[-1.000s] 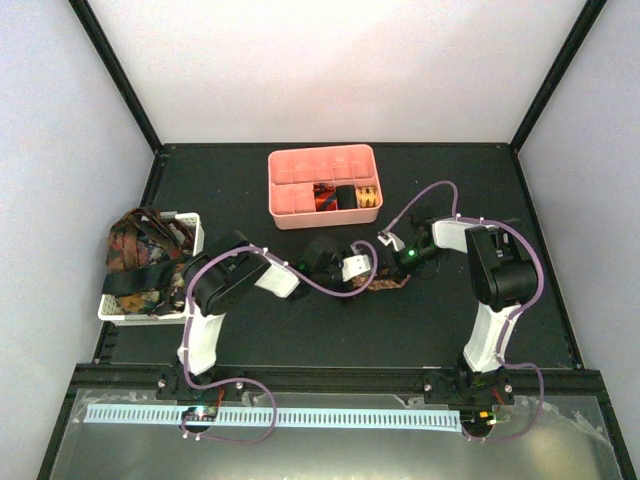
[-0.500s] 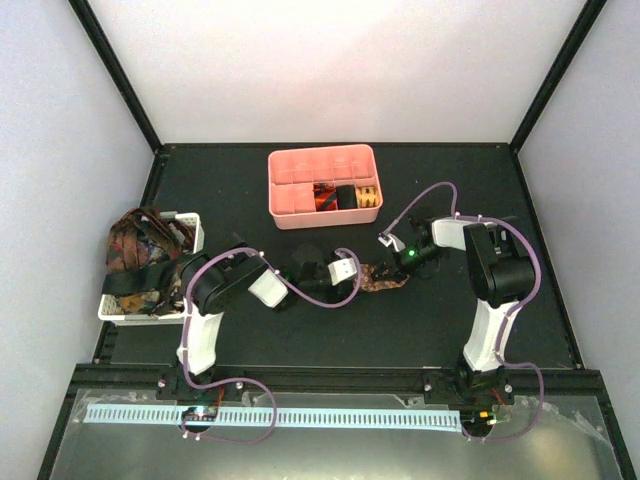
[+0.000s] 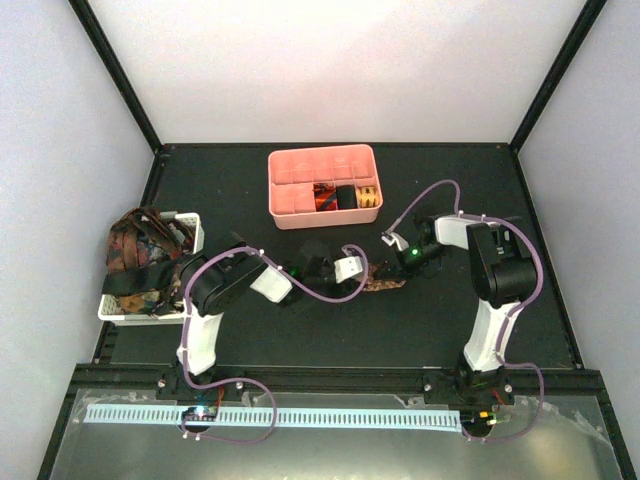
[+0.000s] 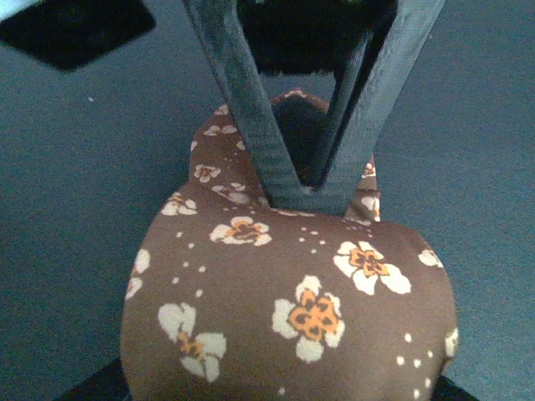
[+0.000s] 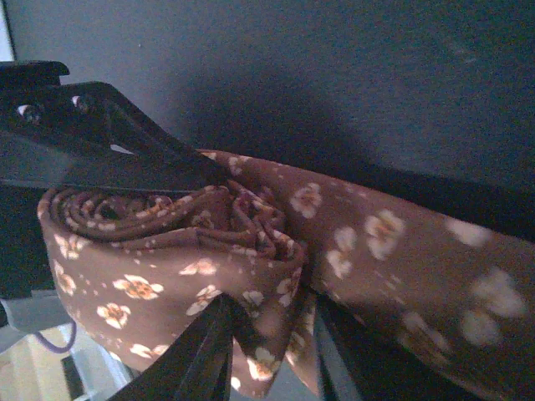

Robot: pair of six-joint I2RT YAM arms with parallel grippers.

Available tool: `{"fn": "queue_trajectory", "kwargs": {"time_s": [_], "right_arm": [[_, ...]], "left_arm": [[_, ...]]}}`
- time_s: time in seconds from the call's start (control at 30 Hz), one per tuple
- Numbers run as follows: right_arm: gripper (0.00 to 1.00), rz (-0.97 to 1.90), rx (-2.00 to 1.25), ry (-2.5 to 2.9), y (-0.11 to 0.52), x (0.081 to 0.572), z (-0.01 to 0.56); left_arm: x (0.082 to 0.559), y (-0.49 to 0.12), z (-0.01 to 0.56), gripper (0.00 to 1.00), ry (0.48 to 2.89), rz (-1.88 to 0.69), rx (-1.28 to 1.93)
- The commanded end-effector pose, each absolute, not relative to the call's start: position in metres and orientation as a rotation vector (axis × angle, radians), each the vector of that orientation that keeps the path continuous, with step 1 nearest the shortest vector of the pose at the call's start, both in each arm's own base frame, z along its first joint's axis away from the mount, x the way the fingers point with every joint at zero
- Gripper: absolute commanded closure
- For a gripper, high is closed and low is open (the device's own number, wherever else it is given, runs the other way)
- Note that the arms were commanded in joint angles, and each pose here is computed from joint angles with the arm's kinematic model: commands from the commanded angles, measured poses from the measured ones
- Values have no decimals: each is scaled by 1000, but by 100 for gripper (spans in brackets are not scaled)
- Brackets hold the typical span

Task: Roll the ties
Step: Roll the tie at the center of the board.

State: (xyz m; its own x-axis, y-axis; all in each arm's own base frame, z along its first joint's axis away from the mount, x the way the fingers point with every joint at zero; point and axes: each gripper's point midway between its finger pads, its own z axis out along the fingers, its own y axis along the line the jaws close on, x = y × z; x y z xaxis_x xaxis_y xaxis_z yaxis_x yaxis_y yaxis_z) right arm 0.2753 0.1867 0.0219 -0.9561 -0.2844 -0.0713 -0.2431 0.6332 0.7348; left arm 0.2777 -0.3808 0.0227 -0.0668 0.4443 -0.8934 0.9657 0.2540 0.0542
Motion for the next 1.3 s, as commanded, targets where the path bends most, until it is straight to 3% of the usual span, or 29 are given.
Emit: {"fn": "queue_trajectory", "kwargs": {"time_s": [0.0,0.2,0.37,0.57,0.7,0.77,0.83,0.93,1.07,1.17,1.27], "right_arm": [[66,-1183,508,-2900,164,293,39],[45,-1392,528,-2885,177,292,75],[46,-1395,544,-2834,198,284,74],[59,-1267,567,-2827,200,279,53],[90,-1175,580,-2834,192,276,37],[98,-1150,586,-2849,188,276,36],[98,-1126,594,-2873,184,279,34],[98,-1071,585,-2913,174,282,26],[99,-1022,573,-2930,166,282,17],[98,-973,574,-2960,161,282,14],[99,-925,572,-2985,156,283,11]], "left_arm": [[264,-367,-4,59,1869,-736,1379],[259,-360,-17,59,1979,-720,1408],[259,-362,-21,59,1998,-704,1416],[259,-365,-20,58,2004,-701,1414],[259,-364,-21,57,2011,-695,1414],[259,-363,-21,54,2009,-694,1413],[260,-364,-16,49,1999,-706,1402],[257,-371,8,28,1915,-829,1377],[260,-380,49,10,1759,-891,1345],[264,-385,61,3,1701,-897,1341],[268,-391,59,1,1680,-895,1354]]}}
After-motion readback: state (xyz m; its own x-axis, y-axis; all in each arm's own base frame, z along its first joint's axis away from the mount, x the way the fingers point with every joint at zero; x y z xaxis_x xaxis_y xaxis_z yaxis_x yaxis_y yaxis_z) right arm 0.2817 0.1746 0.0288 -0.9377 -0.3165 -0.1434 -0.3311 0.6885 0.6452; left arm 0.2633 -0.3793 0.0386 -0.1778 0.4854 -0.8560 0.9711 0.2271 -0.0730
